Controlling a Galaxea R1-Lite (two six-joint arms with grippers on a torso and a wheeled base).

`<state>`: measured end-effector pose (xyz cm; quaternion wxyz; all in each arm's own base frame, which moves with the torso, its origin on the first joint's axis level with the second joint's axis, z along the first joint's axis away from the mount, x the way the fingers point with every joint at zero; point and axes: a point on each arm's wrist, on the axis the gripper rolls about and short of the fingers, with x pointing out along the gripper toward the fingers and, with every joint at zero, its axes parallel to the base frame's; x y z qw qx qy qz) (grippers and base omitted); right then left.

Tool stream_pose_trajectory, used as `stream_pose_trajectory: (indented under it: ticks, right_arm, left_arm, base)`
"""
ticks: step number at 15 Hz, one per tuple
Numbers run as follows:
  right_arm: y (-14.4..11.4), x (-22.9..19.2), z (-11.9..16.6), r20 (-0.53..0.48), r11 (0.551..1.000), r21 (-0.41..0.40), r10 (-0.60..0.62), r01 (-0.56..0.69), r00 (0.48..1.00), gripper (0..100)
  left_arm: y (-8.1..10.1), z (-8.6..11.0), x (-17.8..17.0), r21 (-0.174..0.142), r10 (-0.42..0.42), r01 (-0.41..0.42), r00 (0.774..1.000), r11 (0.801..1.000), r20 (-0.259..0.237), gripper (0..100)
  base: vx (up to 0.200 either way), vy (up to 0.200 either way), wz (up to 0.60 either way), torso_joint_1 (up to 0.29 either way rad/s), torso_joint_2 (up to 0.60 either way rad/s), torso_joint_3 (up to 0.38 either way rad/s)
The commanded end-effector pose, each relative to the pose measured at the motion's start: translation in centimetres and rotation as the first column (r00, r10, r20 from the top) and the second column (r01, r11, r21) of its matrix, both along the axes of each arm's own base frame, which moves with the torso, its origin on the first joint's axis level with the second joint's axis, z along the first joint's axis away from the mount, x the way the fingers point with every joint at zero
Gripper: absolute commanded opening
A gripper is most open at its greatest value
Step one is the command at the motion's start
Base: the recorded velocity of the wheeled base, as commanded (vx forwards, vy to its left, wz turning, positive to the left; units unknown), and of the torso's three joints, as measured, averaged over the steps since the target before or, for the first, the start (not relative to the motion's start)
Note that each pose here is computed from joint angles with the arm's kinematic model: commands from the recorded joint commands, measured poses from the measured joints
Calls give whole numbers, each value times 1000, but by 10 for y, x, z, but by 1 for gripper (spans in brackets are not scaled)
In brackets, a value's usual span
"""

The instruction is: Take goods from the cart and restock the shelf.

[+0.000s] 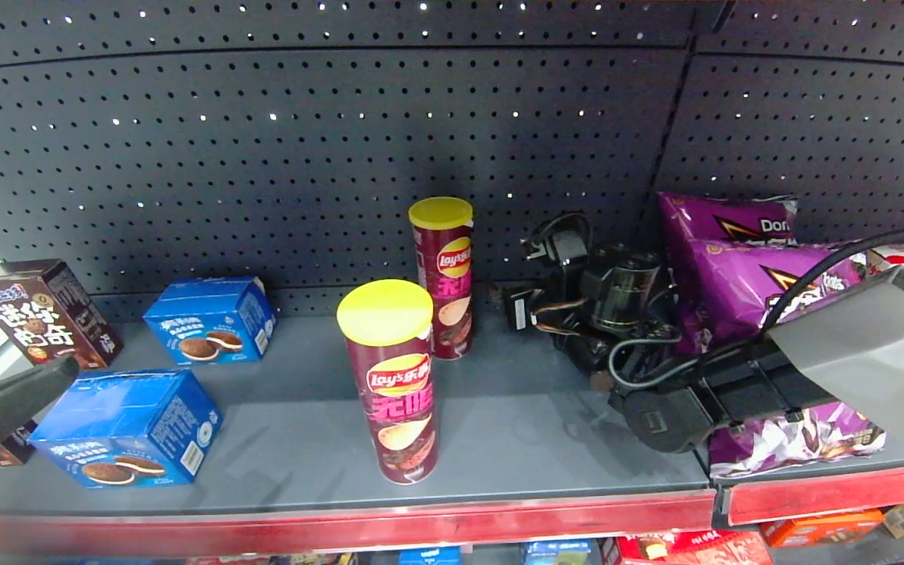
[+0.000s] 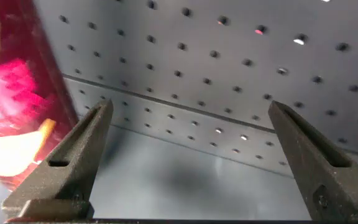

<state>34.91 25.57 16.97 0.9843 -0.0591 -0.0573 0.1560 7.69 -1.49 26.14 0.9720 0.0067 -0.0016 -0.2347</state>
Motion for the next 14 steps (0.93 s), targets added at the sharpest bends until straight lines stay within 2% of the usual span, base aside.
stream_pose_trajectory:
  ticks: [1,14]
  right_arm:
    - [8,3,-6,-2,1000,-3,10,-10,1000,100]
    - [30,-13,-1,14,998,11,59,-60,998,100]
  left_arm:
    - [0,0,0,0,0,0,1000,1000,0,100]
    - [0,0,0,0,-2,2,1000,1000,0,100]
  base:
    - [0,0,0,0,0,0]
    - [0,0,0,0,0,0]
